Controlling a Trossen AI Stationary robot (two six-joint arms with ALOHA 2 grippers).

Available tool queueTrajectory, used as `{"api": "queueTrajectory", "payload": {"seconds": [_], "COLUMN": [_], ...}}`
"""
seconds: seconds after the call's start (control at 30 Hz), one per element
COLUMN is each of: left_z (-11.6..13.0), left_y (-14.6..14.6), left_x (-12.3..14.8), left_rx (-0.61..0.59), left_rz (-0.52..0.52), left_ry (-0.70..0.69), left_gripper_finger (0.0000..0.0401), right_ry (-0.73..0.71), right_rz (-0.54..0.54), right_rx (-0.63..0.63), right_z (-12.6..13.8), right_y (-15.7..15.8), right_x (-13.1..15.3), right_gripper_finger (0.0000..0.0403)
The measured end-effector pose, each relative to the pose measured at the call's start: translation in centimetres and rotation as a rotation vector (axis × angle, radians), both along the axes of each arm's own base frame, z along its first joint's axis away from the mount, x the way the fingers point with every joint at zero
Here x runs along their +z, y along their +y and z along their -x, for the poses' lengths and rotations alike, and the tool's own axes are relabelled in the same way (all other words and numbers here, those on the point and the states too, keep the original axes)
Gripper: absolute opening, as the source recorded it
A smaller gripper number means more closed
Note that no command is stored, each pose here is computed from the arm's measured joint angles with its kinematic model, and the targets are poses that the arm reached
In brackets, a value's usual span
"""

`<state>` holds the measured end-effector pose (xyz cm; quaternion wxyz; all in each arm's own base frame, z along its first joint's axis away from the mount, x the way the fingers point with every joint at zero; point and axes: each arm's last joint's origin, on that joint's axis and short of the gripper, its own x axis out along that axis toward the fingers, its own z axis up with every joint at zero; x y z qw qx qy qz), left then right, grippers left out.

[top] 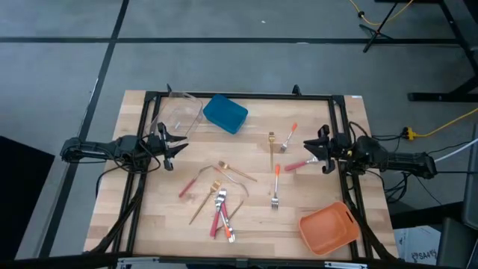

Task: Sort silverware by color (type)
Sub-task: Put the pink fork into the orange bin

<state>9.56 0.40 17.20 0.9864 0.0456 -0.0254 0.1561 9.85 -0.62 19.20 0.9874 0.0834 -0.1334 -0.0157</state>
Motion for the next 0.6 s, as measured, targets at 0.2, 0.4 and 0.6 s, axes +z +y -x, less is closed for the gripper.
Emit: {"api": "queueTrajectory", "payload": {"seconds": [0.2, 0.4, 0.6], "left_z": [0.0, 0.0, 0.0], "left_y": [0.0, 0.0, 0.0], "left_x": [0.0, 0.0, 0.0], "left_rx": [0.0, 0.0, 0.0], "left_rz": [0.0, 0.0, 0.0], "left_ry": [0.0, 0.0, 0.0], "left_gripper_finger": [0.0109, 0.0109, 0.0109], "right_ry": [-0.053, -0.008, 0.156], "right_rz": [0.003, 0.0, -0.01], "right_rx": [0.001, -0.001, 0.003], "right_z": [0.2, 0.6, 0.4], "right_y": [0.0, 0.0, 0.0], "right_x": [0.7, 3.1, 5.5], "right_gripper_finger": [0.0161, 0.0201, 0.0206]}}
